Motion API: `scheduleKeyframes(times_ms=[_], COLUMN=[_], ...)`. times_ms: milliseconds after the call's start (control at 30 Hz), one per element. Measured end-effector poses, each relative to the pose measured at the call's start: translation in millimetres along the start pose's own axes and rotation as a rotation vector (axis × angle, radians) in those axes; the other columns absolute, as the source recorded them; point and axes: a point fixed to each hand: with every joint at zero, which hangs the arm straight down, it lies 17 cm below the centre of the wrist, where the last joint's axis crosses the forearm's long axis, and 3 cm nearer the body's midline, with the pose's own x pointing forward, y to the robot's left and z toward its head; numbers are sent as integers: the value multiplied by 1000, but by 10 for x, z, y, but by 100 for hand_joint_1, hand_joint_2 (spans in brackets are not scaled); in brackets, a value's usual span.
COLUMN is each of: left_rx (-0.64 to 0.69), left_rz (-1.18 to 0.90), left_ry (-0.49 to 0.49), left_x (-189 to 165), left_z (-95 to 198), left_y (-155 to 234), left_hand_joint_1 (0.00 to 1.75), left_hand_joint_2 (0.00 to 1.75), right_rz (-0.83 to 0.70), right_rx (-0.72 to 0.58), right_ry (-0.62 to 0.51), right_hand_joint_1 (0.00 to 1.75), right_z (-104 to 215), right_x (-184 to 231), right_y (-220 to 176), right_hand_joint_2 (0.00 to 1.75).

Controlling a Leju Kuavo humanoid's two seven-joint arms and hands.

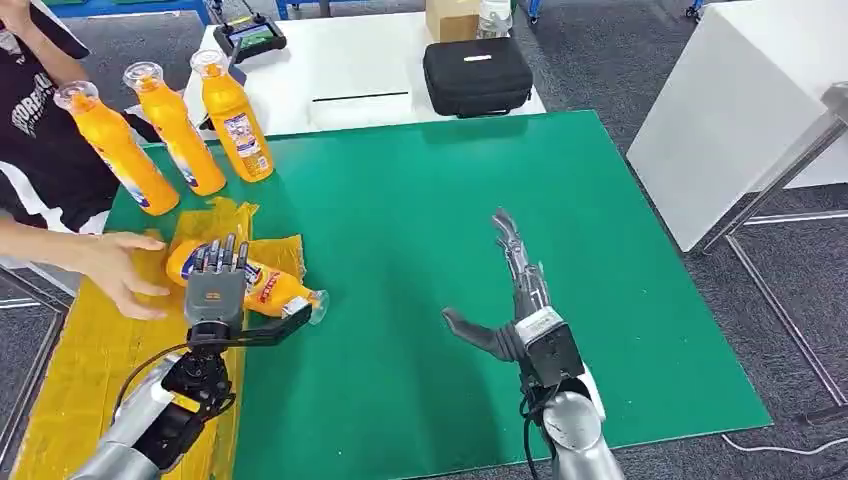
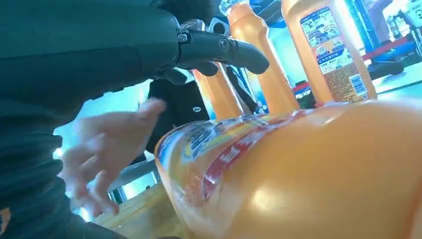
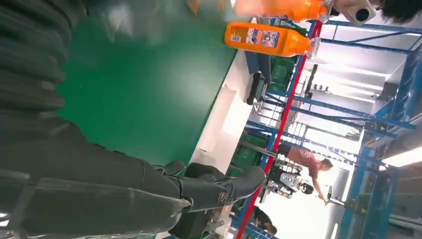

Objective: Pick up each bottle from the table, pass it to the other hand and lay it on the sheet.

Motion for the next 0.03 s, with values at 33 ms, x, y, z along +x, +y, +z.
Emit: scheduleKeyframes(times_ms=[33], left_rx=[2], left_rz=[1], left_ry=[-4], left_x=[11], left_z=[0], left_y=[5], left_hand_joint_1=[0], left_hand_joint_2=[175], right_rz=[-1], right_rx=[2], right_ry=[0], right_hand_joint_1=[0], right_z=[0], right_x=[0], right_y=[5], right_hand_joint_2=[175])
